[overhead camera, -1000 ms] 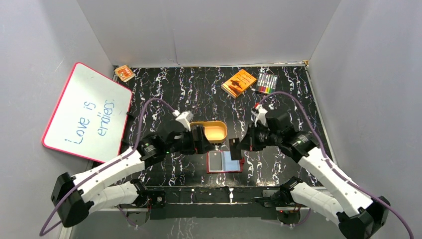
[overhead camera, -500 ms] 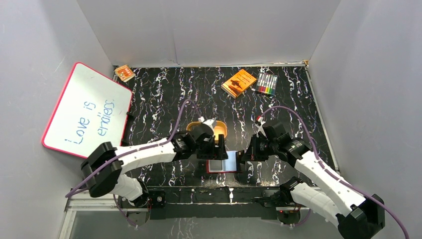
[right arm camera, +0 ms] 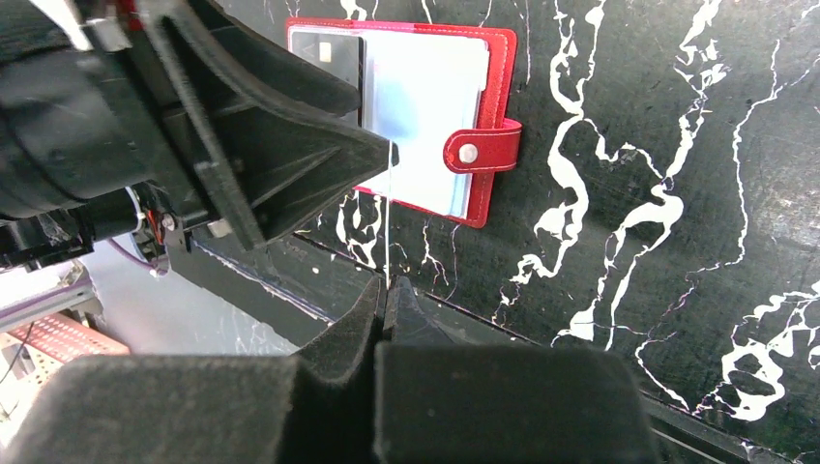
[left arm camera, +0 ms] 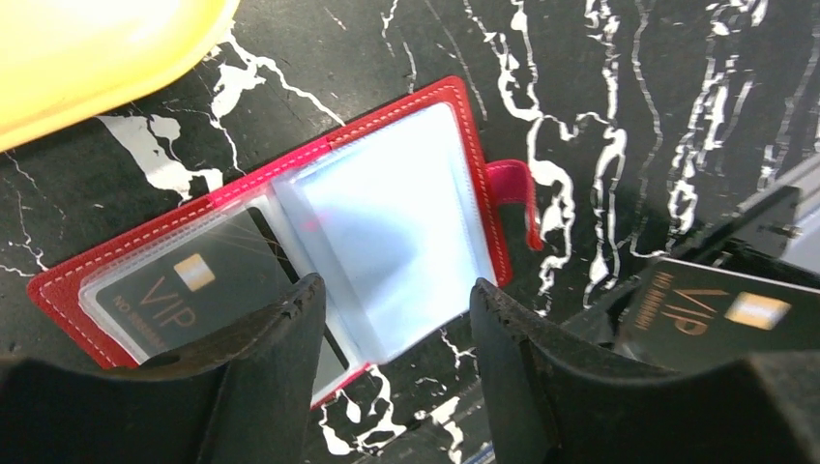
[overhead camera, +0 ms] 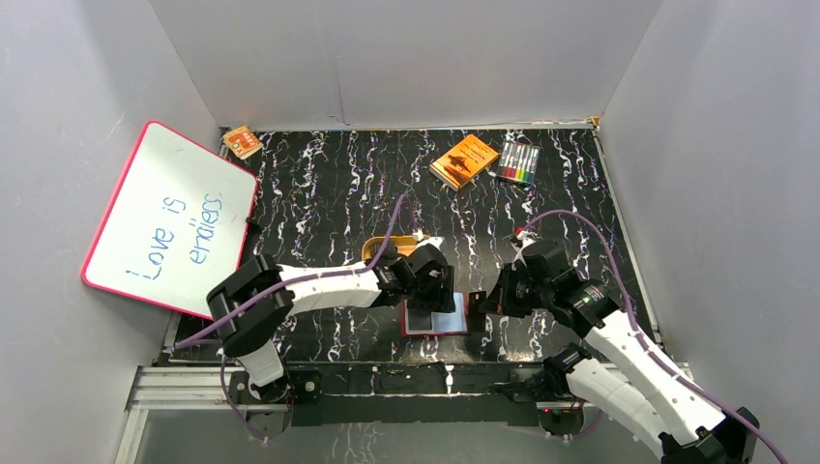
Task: Put the credit cards into the card holder
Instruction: Turn over the card slot in the card holder.
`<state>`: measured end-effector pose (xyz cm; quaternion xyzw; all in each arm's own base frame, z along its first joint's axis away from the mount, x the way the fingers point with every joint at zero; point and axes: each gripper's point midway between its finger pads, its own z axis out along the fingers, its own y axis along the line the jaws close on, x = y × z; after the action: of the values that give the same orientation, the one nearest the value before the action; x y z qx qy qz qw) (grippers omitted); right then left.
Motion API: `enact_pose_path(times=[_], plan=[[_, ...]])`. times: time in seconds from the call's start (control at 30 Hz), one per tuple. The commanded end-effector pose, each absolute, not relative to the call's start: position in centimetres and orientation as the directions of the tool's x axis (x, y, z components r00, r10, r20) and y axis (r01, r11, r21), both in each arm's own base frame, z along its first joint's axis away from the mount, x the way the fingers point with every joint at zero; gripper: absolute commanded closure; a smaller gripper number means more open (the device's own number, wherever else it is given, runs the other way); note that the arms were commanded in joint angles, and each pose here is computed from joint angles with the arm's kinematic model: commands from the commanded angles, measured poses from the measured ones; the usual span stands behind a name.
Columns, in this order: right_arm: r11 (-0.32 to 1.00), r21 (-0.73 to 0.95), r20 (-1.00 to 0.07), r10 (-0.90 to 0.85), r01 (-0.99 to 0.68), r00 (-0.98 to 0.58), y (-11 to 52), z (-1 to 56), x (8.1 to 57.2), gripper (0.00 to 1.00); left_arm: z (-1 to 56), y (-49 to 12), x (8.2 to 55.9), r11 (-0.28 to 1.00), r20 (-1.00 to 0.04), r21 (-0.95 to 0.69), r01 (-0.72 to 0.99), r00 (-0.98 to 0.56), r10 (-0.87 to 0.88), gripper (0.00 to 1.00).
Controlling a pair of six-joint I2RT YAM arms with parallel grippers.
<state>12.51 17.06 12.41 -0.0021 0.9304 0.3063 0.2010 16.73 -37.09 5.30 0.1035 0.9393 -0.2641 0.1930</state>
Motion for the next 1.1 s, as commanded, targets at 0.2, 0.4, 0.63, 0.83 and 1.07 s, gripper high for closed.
enact_pose_path(times=[0.2, 0.4, 0.63, 0.83, 1.07], plan=[[0.813, 0.570, -0.408, 0.155, -0.118, -0.900, 16.4, 13.6, 12.6, 1.00, 3.3, -36.2, 17.5, 0.902, -0.443, -0.305, 0.305, -0.884, 0.149, 0.47], [0.797, 0.586, -0.400, 0.129, -0.145, -0.907, 17.1, 13.5, 12.5, 1.00, 2.0, -35.2, 17.2, 0.917, -0.423, -0.259, 0.302, -0.889, 0.173, 0.59], [0.779, 0.608, -0.370, 0.108, -0.153, -0.923, 17.9, 12.6, 12.3, 1.00, 1.0, -33.9, 16.8, 0.931, -0.406, -0.225, 0.286, -0.896, 0.177, 0.76], [0.769, 0.623, -0.339, 0.097, -0.146, -0.936, 18.4, 11.7, 12.2, 1.00, 0.3, -33.3, 16.6, 0.937, -0.396, -0.203, 0.285, -0.899, 0.188, 0.90], [0.779, 0.615, -0.292, 0.075, -0.127, -0.953, 18.5, 10.0, 11.8, 1.00, 0.2, -32.8, 16.5, 0.941, -0.397, -0.196, 0.276, -0.900, 0.181, 1.00]])
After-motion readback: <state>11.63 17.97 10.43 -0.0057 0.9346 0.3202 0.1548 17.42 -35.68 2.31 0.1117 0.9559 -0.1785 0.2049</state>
